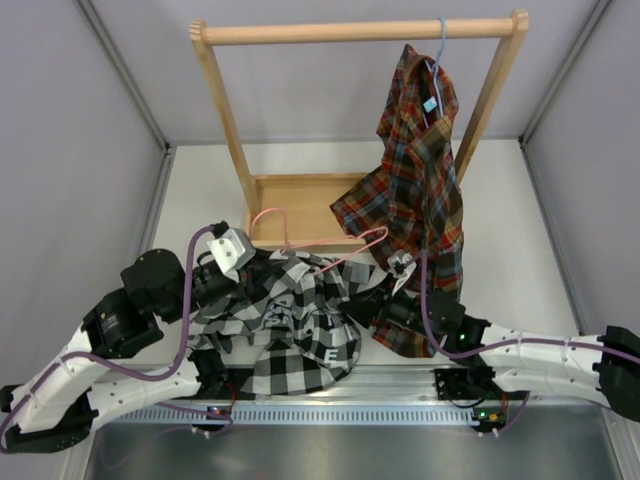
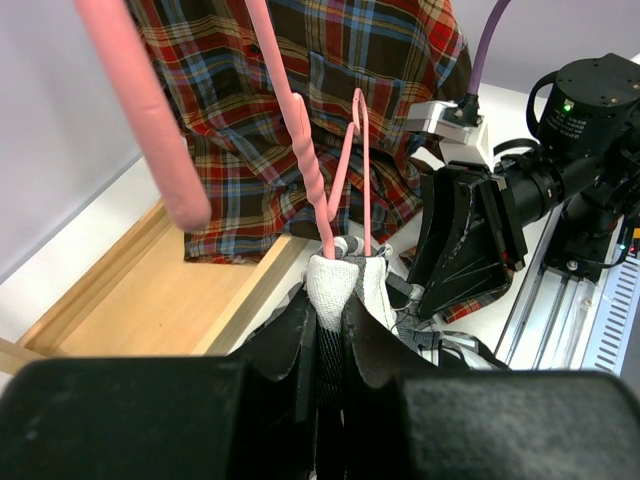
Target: Place the shirt on the hanger
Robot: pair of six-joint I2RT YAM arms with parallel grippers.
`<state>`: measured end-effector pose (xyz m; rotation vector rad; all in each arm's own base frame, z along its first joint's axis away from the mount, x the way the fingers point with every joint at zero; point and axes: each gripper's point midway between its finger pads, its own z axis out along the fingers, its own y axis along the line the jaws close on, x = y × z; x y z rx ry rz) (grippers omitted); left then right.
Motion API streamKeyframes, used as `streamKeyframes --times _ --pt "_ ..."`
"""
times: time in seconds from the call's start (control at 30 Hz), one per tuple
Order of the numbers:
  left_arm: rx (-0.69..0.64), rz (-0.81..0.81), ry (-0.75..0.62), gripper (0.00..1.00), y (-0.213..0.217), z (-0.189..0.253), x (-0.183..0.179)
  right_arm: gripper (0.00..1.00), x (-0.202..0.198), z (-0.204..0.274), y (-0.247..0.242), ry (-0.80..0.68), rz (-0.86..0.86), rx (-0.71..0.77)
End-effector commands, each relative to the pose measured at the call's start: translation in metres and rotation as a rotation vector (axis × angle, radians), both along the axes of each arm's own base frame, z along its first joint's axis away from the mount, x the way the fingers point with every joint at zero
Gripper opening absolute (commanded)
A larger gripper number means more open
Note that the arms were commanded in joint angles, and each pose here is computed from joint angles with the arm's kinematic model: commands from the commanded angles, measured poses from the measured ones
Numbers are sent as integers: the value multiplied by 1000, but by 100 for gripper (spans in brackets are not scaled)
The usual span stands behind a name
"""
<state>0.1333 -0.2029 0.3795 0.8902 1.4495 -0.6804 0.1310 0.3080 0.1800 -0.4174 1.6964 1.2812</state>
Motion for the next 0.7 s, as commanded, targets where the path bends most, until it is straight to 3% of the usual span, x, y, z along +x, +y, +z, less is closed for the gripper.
streamKeyframes --times 0.0,0.2,0.33,0.47,0.67 --pt "-109 -11 -55 0 -2 33 -1 30 -1 54 9 -81 12 149" --pt "-111 0 -61 0 1 32 -1 20 3 56 5 -83 -17 167" --pt "-118 14 -65 0 5 33 -1 0 6 52 3 -79 -33 138" --pt "-116 33 -89 0 12 34 0 0 25 38 -15 -32 -174 45" --pt "-85 10 -93 0 15 14 -5 0 50 64 -60 42 -399 -64"
